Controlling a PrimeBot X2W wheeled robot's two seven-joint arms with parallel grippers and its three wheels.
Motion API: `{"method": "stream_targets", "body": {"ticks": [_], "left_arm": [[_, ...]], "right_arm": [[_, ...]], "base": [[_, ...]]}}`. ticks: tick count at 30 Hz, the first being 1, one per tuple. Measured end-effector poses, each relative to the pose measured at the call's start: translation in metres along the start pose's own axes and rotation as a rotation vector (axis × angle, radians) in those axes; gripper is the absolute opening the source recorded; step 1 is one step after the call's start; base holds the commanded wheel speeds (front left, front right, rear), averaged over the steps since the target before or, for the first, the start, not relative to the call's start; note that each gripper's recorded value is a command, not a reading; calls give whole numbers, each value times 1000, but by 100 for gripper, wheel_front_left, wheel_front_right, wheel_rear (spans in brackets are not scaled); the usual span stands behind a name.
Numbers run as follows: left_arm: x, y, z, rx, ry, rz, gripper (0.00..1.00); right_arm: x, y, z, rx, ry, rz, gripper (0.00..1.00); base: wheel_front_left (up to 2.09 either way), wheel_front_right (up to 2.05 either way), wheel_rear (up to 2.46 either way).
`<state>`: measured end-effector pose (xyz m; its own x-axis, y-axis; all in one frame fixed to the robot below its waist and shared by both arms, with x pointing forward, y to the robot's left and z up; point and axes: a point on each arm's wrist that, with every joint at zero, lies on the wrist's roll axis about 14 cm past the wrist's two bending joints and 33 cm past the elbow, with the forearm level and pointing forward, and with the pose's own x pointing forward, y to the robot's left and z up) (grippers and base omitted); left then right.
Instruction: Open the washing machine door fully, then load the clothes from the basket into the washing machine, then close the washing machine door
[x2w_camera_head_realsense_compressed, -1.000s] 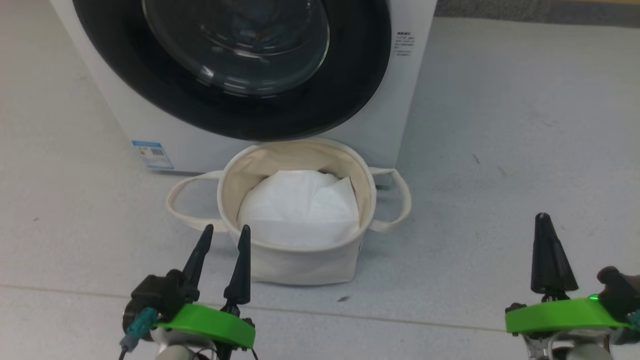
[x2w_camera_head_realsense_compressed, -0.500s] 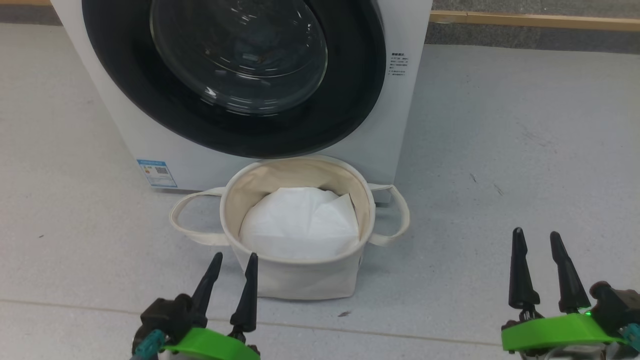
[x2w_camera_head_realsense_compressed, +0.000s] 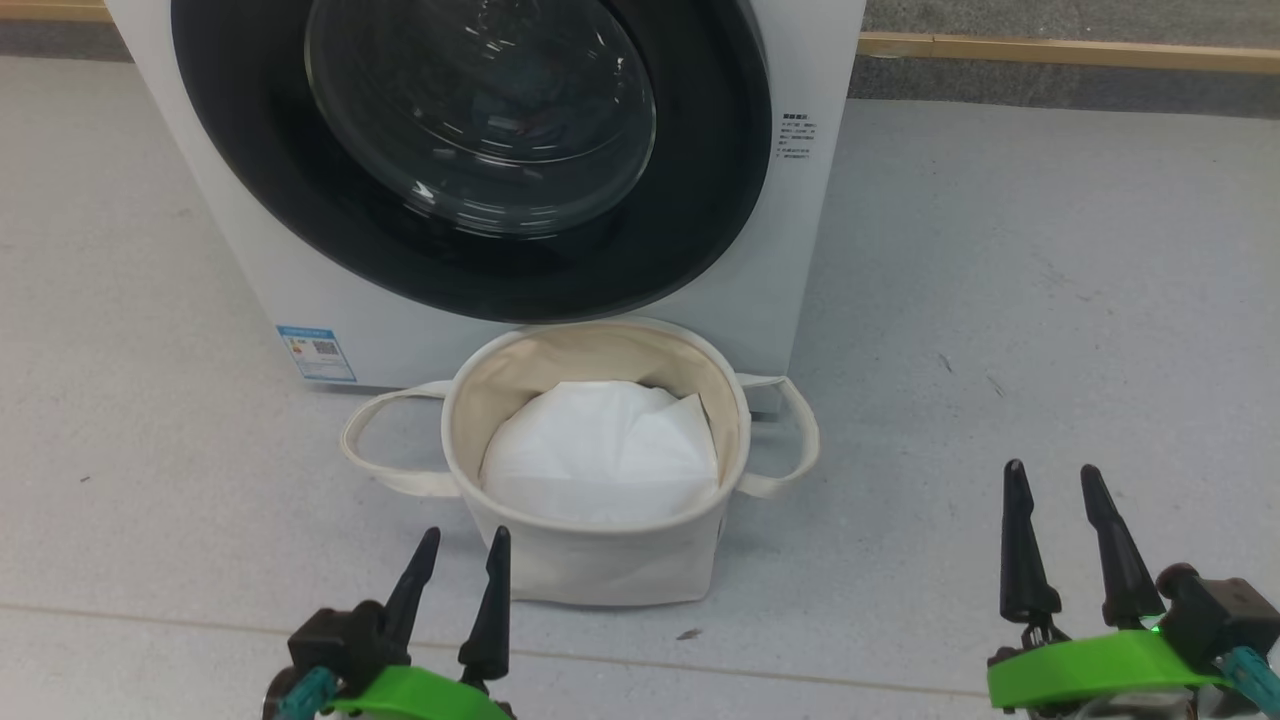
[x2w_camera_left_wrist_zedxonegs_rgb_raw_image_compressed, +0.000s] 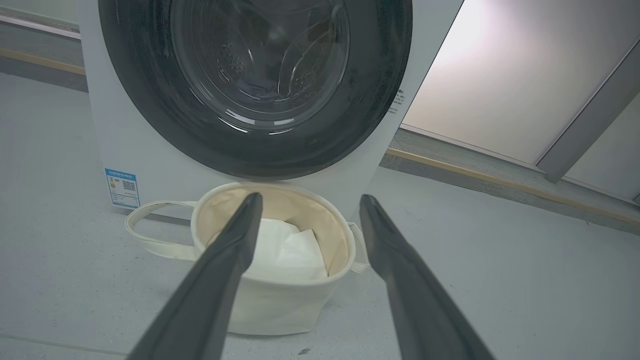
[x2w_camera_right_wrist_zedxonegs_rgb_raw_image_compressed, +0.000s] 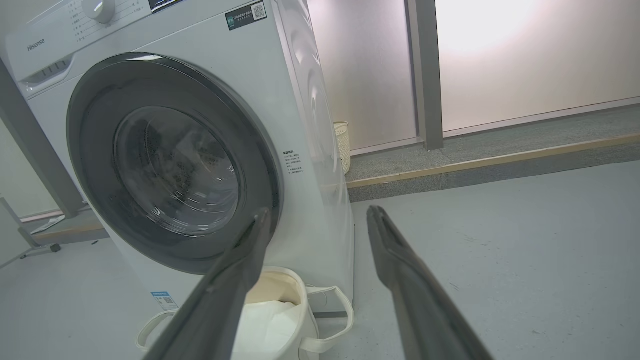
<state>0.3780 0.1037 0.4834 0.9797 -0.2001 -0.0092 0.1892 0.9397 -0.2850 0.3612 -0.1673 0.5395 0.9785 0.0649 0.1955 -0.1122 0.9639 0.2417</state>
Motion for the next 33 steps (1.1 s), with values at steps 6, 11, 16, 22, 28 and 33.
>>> {"method": "stream_targets", "body": {"ticks": [6,11,16,22,28,33], "left_arm": [[-1,1,2,1,-6,3,100],[-1,3,3,-25,-10,15,100],[-1,4,4,-27,-14,18,100],[-1,3,4,-22,-12,16,100],[0,4,2,-21,-9,19,100],[0,4,4,-20,-13,21,100]], "right_arm": [[-1,3,-1,-26,6,12,100],[-3,4,-4,-38,16,19,100],[-5,6,-8,-36,28,21,100],[-5,6,-10,-35,36,21,100],[-6,4,-13,-43,44,19,100],[-5,5,-12,-43,43,22,100]], "base": [[0,0,0],[0,0,0],[0,0,0],[0,0,0],[0,0,0],[0,0,0]]}}
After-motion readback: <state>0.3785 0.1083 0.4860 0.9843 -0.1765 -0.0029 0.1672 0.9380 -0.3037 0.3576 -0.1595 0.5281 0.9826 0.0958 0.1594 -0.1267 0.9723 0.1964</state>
